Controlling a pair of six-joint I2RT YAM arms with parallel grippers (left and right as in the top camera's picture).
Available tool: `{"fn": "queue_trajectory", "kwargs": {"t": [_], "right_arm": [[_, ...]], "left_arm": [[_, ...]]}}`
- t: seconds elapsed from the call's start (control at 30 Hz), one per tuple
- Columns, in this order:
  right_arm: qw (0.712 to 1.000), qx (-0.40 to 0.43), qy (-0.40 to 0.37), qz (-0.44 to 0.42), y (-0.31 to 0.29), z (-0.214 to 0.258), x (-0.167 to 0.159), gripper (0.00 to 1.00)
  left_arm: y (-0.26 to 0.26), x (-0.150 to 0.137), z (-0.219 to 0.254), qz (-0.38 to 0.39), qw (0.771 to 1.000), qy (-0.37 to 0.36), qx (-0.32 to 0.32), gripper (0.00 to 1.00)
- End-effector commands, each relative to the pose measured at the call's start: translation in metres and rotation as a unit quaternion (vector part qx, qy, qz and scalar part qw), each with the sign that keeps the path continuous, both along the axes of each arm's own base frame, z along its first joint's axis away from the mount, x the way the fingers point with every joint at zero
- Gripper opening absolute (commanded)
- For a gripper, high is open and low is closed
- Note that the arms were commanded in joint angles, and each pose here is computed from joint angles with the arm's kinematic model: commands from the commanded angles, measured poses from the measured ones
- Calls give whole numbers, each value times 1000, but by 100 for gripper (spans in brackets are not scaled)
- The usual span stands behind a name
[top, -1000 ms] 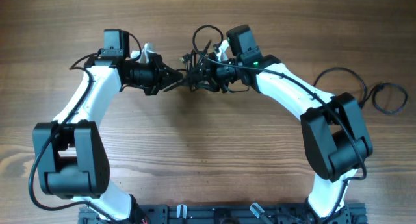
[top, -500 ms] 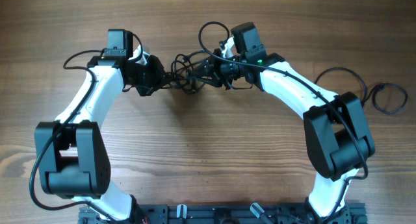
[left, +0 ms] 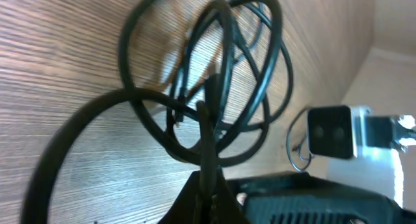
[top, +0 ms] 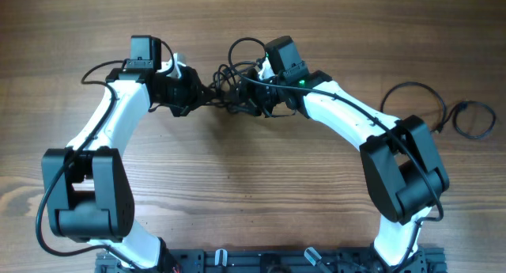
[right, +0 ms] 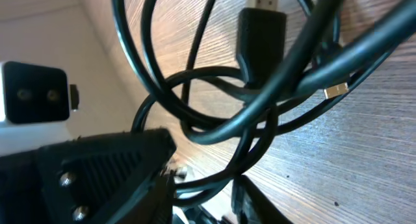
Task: Untangle cables
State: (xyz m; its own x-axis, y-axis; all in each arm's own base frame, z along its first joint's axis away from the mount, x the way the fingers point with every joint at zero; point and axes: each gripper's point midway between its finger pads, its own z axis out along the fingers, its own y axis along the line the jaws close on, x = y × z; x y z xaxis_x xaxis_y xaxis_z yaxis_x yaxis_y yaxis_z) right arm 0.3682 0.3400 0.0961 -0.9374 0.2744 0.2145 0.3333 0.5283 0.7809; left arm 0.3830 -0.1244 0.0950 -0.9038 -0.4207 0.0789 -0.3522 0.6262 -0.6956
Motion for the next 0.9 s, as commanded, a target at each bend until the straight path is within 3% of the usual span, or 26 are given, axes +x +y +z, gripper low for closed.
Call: {"fn": "queue_trajectory", "kwargs": {"t": [0.0,0.13,0.4,0.53,0.6,0.7,0.87], "right_arm": [[1000,-11,-14,-23,-4,3,9,30],[999,-3,-13,-33,-4,6,14,27],[1000,5,9,12,3,5,-9,27],[1000,7,11,20,3,5,-12,31],[996,-4,-55,70,2,3,-13,25],[984,-31,-129,122,-3,-3,-13,26],[992,-27,-84,90,-8,-4,-12,26]], "left_arm": [[-13,-5,14,-48,998,-34,-34,4],[-13,-4,14,-56,997,-43,-32,4],[-6,1,9,-51,997,-55,-1,4],[-6,6,11,-90,990,-104,13,4],[-6,6,10,-122,983,-136,25,4],[-6,5,10,-125,983,-135,26,4],[-6,5,10,-140,978,-149,31,4]]}}
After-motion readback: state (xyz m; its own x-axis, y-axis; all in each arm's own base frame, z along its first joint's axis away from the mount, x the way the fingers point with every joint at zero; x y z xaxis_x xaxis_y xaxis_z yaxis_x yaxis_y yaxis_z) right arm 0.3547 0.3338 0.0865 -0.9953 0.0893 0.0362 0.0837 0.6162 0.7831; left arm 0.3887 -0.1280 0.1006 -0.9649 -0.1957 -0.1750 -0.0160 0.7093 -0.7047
